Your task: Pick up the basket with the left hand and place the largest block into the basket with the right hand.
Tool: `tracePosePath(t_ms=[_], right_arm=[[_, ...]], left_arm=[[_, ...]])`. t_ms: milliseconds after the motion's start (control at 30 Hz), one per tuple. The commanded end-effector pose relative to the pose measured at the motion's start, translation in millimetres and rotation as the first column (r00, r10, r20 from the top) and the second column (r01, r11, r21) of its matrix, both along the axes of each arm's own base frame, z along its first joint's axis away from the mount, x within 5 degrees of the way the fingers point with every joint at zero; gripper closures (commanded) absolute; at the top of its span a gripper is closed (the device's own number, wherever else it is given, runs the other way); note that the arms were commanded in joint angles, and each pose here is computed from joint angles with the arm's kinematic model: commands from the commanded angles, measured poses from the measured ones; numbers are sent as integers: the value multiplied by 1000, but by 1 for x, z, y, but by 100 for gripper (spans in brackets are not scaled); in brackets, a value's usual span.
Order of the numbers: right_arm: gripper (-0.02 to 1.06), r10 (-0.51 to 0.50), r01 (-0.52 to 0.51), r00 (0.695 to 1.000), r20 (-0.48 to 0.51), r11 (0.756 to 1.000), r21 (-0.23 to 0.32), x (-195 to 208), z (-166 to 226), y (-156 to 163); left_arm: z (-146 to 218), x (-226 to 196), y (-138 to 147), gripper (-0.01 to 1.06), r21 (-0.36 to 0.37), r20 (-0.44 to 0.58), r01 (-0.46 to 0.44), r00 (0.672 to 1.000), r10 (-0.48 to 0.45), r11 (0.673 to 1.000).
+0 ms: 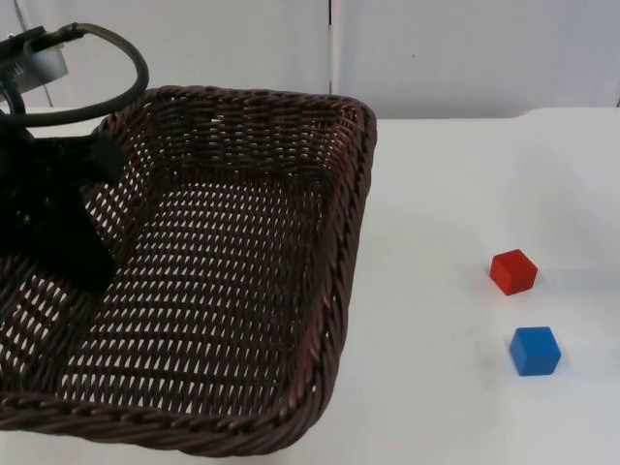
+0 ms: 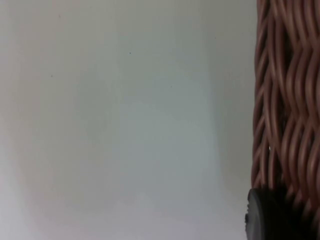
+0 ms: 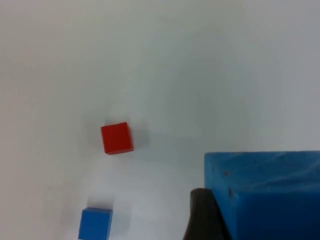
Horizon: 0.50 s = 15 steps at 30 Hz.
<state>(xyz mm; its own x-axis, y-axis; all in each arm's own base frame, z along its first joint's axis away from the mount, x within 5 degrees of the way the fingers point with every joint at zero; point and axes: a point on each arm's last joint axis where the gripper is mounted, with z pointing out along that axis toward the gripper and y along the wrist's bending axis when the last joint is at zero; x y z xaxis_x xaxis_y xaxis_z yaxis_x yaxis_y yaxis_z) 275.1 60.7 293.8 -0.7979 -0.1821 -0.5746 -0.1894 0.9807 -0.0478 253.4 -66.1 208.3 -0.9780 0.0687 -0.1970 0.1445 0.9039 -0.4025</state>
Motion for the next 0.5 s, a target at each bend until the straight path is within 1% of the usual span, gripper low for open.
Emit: tracePosePath(t_ms=[0, 33, 67, 100, 167, 267, 300, 433, 467], right_arm=[[105, 25, -25, 1000, 12, 1000, 11, -2, 5, 3], [105, 44, -44, 999, 9, 999, 23, -3, 5, 6], [105, 64, -64, 998, 10, 998, 21, -4, 5, 10], [105, 64, -64, 998, 10, 998, 21, -4, 5, 10], [105, 106, -107, 994, 23, 994, 23, -6, 5, 21], [105, 202, -203, 978, 57, 979, 24, -12, 7, 45], [105, 202, -203, 978, 57, 979, 24, -12, 7, 45], [105, 321, -326, 941, 110, 945, 34, -22, 15, 79], [105, 321, -326, 941, 110, 945, 34, -22, 15, 79]], left_arm=[[5, 0, -2, 105, -21, 21, -9, 1000, 9, 1000], [5, 0, -2, 105, -21, 21, -9, 1000, 9, 1000], [5, 0, -2, 105, -21, 21, -9, 1000, 9, 1000], [5, 0, -2, 105, -21, 21, -9, 1000, 9, 1000], [5, 0, -2, 105, -21, 21, -9, 1000, 9, 1000], [5, 0, -2, 105, -21, 21, -9, 1000, 9, 1000], [5, 0, -2, 105, -21, 21, -9, 1000, 9, 1000], [5, 0, -2, 105, -21, 21, -9, 1000, 9, 1000], [5, 0, -2, 105, -21, 21, -9, 1000, 9, 1000]])
